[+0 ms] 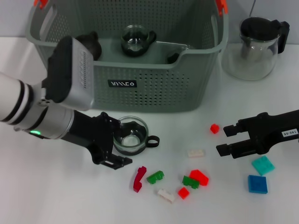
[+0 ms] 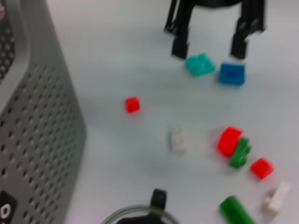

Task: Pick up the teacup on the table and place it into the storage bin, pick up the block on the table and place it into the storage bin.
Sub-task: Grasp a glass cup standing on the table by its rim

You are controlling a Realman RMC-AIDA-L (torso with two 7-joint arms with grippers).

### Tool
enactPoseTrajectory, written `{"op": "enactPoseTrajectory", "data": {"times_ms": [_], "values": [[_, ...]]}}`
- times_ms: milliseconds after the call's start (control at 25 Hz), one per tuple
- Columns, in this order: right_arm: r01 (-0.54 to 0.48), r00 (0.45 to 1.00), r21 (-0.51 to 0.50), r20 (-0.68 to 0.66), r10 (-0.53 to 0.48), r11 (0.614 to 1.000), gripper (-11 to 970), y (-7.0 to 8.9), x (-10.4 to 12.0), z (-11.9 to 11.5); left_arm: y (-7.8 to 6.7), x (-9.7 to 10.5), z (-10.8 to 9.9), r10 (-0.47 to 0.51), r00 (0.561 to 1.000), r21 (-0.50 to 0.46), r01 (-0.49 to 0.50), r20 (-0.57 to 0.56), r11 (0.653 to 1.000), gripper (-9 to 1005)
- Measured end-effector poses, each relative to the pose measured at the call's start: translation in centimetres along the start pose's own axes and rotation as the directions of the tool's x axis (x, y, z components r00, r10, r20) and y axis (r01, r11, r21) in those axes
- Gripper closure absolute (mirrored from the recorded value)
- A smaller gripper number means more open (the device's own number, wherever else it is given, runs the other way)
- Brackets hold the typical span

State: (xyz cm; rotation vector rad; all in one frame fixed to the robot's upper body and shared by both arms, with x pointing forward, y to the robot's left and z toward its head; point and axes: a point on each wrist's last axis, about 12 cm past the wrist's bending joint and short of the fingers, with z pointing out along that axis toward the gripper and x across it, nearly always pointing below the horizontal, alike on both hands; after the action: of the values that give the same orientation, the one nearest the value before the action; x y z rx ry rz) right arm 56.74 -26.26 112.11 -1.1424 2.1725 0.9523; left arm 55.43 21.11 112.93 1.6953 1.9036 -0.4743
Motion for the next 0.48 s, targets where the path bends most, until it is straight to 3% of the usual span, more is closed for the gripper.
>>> {"op": "enactPoseTrajectory", "data": {"times_ms": [480], "values": [[-0.028, 1.0, -0.001, 0.002, 0.028, 1.0, 181, 0.1, 0.5, 0.1, 0.5, -1.2, 2.3, 0.113, 0.985, -0.018, -0.116, -0.132, 0.993, 300]]}}
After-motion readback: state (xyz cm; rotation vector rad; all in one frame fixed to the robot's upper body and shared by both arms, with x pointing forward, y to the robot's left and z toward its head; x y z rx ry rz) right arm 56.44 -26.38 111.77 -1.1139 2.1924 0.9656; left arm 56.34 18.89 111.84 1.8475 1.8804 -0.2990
